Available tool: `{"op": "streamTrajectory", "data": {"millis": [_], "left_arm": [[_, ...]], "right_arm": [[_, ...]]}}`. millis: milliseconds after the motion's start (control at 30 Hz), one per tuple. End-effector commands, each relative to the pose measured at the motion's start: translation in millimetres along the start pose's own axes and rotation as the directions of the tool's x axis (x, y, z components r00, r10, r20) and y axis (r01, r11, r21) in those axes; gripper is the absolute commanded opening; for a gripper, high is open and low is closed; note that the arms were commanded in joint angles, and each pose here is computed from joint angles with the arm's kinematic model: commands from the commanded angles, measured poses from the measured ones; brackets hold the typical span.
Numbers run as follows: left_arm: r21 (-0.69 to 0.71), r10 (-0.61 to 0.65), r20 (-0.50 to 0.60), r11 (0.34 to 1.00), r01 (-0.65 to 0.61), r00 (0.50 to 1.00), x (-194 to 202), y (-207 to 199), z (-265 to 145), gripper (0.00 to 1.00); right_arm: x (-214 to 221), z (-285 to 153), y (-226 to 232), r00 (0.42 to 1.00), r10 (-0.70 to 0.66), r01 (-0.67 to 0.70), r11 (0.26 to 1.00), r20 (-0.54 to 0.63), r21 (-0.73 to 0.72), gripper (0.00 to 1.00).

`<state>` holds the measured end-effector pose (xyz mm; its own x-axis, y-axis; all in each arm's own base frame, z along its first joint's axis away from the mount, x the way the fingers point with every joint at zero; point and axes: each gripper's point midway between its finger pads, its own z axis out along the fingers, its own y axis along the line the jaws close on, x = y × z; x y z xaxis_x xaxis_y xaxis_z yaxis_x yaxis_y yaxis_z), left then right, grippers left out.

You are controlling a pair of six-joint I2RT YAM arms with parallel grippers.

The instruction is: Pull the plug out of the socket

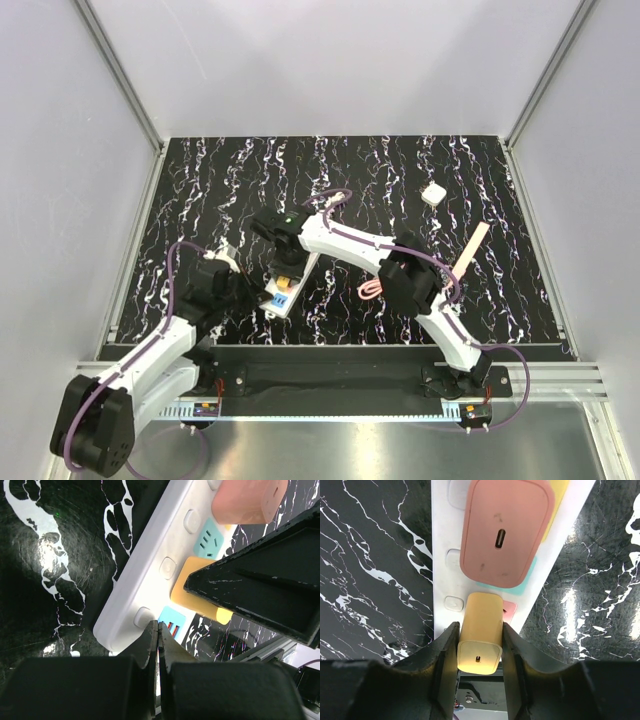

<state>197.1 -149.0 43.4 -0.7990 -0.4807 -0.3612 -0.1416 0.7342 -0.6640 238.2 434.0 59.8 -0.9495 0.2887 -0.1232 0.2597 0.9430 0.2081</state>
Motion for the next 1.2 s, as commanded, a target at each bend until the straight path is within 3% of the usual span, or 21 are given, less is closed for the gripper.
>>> {"op": "streamTrajectory", "data": {"millis": [0,700,900,1033,1067,1100,1167], "left_arm": [[-0.122,0.01,-0.065,0.992,-0.018,0.998,17,33,2,0.0],[-0.108,0.014,-0.082,0.994,-0.023,0.997,18,30,6,0.0],[-0.023,0.036,-0.062,0.999,-0.038,0.997,12,10,-1,0.0],[0.01,0.07,-0.021,0.998,-0.07,0.997,1,-4,-11,0.0],[0.019,0.084,-0.006,0.996,-0.084,0.996,-5,-11,-14,0.0],[0.004,0.094,-0.012,0.996,-0.094,0.996,-5,-10,-16,0.0],[0.012,0.111,-0.005,0.994,-0.11,0.994,-9,-15,-20,0.0]], "right_arm": [[-4,-21,21,0.999,-0.027,0.028,0.998,0.027,-0.056,0.0],[-11,-59,42,0.995,-0.062,0.069,0.993,0.076,-0.098,0.0],[-38,-103,32,0.964,-0.135,0.163,0.981,0.229,-0.107,0.0],[-72,-124,-2,0.894,-0.206,0.228,0.974,0.399,-0.008,0.0],[-81,-151,2,0.875,-0.171,0.235,0.968,0.453,-0.087,0.0],[-90,-129,-26,0.883,-0.187,0.223,0.974,0.431,-0.034,0.0],[-99,-166,-12,0.876,-0.157,0.308,0.91,0.456,-0.278,0.0]]}}
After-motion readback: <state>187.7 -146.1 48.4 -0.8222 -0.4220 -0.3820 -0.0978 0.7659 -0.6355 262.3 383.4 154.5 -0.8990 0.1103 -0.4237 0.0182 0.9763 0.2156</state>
